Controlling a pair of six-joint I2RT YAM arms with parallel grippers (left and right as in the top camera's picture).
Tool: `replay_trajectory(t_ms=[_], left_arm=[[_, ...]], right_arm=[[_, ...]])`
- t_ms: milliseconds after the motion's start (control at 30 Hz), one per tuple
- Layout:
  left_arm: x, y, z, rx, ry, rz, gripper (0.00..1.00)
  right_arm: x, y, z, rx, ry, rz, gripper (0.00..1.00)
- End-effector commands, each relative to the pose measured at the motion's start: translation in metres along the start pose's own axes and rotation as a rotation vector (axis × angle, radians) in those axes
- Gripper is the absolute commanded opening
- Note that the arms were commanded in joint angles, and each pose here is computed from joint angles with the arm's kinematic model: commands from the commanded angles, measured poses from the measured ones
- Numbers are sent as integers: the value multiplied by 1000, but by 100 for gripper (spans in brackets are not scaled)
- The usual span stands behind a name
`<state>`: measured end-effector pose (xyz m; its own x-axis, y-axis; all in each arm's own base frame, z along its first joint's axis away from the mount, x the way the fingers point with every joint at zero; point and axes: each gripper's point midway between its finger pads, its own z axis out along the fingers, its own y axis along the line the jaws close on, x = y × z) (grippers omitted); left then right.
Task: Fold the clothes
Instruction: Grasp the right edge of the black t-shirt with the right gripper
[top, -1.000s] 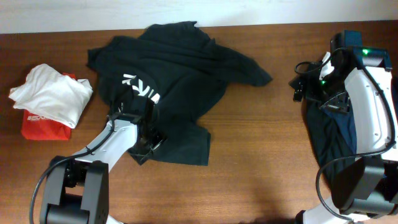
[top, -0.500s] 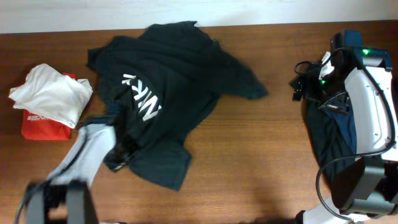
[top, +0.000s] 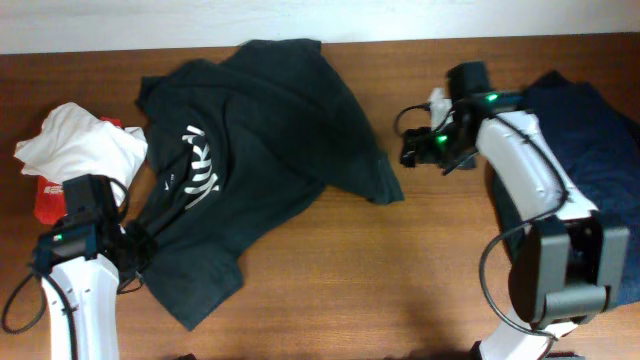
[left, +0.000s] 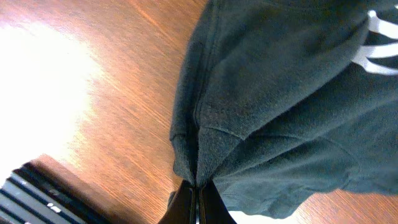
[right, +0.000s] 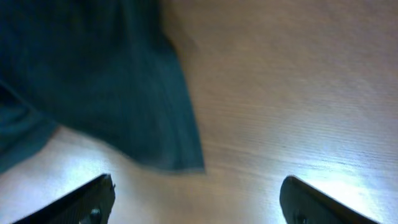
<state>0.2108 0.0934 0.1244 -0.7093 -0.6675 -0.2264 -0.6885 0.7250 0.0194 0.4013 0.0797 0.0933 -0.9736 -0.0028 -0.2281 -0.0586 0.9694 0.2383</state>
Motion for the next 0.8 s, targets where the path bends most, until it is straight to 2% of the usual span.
replay_trajectory(t_ms=[0, 367, 433, 467, 533, 633, 767], left_arm=[[-7, 13, -2, -35, -26, -12, 0], [-7, 12, -2, -32, -26, -12, 1], [-7, 12, -2, -32, -25, -12, 0], [-6, 12, -2, -33, -23, -11, 0], [-6, 12, -2, -33, -23, -12, 0], [-6, 12, -2, -33, -22, -11, 0], [-6, 12, -2, -34, -22, -11, 0]], right_arm=[[0, 23, 25, -30, -36, -88, 87], [8, 38, 101, -43, -73, -169, 78], [6, 33, 109, -19, -78, -169, 69], [6, 30, 114, -10, -75, -167, 52], [5, 23, 120, 23, -77, -165, 4], [-11, 4, 112, 126, -139, -120, 4], [-74, -27, 70, 227, -306, -41, 4]])
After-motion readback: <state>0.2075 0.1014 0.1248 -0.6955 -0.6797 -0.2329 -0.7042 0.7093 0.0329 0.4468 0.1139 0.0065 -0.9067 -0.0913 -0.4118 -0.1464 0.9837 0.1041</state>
